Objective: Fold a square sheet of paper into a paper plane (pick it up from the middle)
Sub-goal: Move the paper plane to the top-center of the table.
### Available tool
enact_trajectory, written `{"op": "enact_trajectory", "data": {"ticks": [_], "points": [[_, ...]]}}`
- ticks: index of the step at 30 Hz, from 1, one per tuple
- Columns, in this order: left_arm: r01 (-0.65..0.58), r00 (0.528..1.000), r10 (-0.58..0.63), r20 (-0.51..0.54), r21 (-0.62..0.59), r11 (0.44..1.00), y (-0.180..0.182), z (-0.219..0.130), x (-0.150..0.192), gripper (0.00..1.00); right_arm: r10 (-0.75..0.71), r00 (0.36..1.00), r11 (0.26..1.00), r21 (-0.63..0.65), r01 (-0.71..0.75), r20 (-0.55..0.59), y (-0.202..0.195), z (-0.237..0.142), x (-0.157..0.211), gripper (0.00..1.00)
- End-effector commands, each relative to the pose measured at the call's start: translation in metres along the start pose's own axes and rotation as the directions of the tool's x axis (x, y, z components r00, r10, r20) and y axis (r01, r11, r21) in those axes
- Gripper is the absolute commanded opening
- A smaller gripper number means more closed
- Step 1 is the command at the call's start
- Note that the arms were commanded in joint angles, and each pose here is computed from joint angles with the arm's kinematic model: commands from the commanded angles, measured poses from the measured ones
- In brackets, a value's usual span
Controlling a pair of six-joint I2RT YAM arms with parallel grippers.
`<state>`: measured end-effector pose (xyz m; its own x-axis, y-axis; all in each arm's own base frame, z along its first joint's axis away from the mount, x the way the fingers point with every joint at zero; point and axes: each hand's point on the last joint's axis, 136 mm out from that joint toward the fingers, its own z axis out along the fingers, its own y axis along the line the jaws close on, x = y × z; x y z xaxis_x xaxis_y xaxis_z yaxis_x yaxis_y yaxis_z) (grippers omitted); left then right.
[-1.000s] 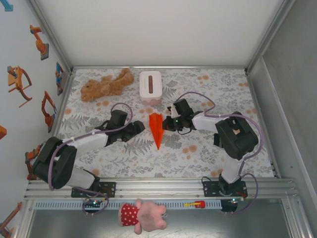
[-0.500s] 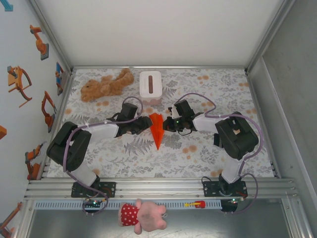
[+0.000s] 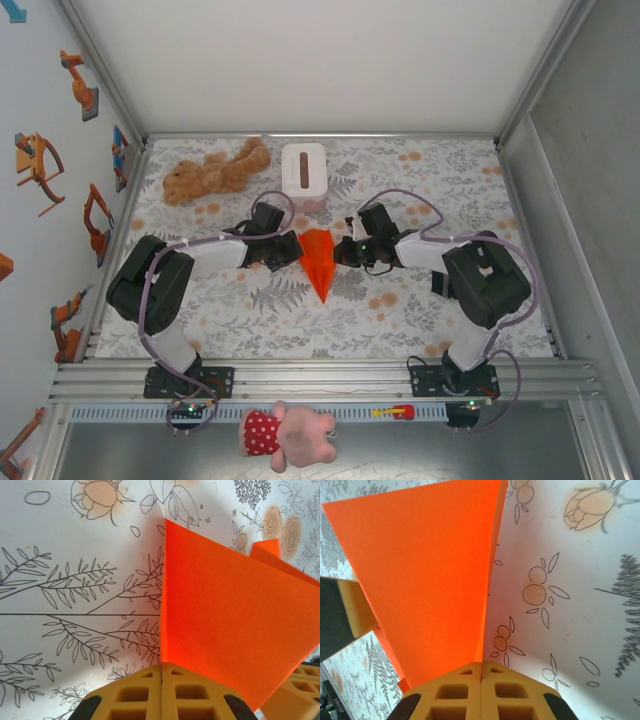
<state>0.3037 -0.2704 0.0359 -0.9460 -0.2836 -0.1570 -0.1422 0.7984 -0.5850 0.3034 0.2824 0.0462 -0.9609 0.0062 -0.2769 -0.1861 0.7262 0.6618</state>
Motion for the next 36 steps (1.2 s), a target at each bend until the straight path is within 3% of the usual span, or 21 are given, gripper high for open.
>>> {"op": "enact_trajectory", "data": {"ticks": [1,8,13,21,30,36], "points": [[-0.017,1.0,0.017,0.022,0.001,1.0,-0.002,-0.007,0.0,0.04,0.021,0.998,1.0,0.022,-0.022,0.054,-0.002,-0.014,-0.009,0.0],[-0.042,0.998,0.039,0.056,0.053,0.998,-0.012,-0.012,0.001,0.04,0.071,0.995,0.996,0.051,-0.075,0.073,-0.013,-0.021,-0.007,0.0],[-0.002,0.997,0.002,0.073,0.006,1.0,0.007,-0.006,0.005,0.04,0.116,0.991,0.988,0.093,-0.123,0.073,-0.026,-0.019,0.0,0.0],[-0.016,0.999,0.015,0.039,0.026,1.0,0.003,0.001,0.009,0.05,0.141,0.989,0.987,0.074,-0.144,0.047,-0.023,-0.014,0.0,0.0],[-0.048,0.999,0.048,0.002,0.044,0.998,-0.006,0.001,0.011,0.05,0.051,0.995,0.997,0.052,-0.055,0.081,0.004,-0.043,-0.002,0.34],[-0.049,0.999,0.049,-0.006,0.051,0.998,-0.008,0.003,0.012,0.05,0.012,0.999,0.999,0.043,-0.013,0.03,0.02,-0.037,0.019,0.38]]}}
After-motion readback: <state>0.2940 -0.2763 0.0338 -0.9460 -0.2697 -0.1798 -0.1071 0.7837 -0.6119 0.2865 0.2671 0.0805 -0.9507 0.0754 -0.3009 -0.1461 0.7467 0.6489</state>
